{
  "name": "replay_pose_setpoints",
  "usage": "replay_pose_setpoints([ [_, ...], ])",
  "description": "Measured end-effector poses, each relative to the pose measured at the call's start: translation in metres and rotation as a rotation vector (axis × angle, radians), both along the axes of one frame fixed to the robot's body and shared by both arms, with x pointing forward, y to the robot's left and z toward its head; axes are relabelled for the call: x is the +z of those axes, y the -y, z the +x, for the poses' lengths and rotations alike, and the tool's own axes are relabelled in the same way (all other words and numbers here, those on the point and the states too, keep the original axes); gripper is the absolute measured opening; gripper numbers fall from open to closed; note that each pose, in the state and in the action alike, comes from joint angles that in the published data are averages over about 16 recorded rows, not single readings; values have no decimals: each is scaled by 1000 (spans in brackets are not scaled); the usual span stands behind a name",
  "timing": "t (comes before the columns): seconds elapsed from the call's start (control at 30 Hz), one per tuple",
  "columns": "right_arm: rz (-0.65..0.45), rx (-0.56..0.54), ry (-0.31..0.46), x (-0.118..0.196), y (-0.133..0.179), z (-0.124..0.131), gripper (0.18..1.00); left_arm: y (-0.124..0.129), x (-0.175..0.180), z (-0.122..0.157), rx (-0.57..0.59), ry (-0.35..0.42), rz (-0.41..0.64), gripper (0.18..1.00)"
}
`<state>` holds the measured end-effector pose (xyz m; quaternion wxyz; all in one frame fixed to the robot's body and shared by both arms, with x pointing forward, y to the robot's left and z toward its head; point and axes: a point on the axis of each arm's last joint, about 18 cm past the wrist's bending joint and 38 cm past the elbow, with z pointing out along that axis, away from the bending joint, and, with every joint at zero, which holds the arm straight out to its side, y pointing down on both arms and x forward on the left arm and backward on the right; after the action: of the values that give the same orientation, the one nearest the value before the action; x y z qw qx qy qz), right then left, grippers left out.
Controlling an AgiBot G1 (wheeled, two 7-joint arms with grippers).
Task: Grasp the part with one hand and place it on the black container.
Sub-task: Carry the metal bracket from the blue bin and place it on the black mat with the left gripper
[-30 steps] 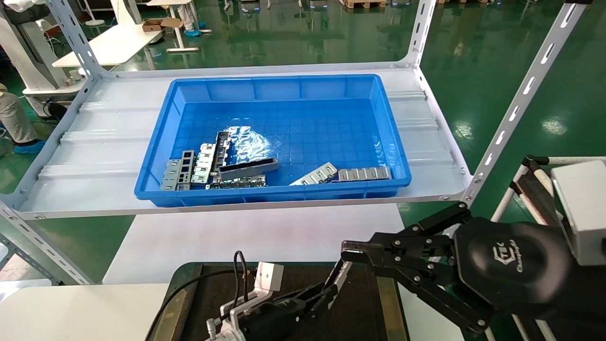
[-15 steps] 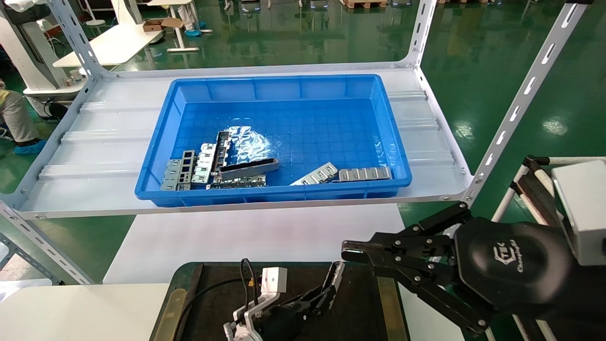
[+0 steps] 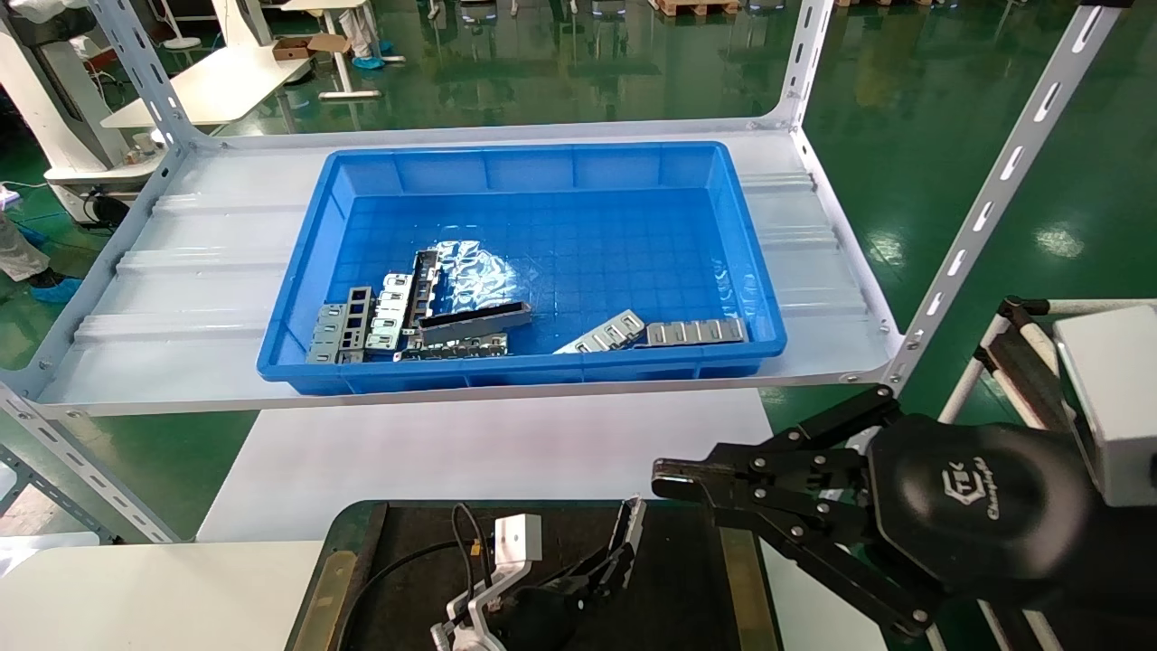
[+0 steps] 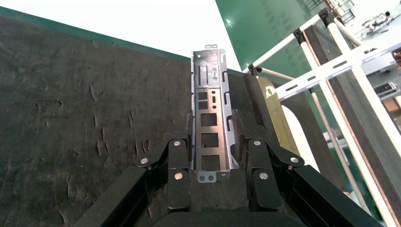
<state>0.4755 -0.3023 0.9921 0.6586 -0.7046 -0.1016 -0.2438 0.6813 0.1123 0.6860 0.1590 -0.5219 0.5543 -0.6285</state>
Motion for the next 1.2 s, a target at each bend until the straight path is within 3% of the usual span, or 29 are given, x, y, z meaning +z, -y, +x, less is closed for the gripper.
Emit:
replay_pose_setpoints([
  [0.73,0,0,0,0,0,0,192,-2,-11,-1,48,-36,-28,355],
  [1.2,0,0,0,0,0,0,257,1,-12,-2,48,-42,-29,447],
])
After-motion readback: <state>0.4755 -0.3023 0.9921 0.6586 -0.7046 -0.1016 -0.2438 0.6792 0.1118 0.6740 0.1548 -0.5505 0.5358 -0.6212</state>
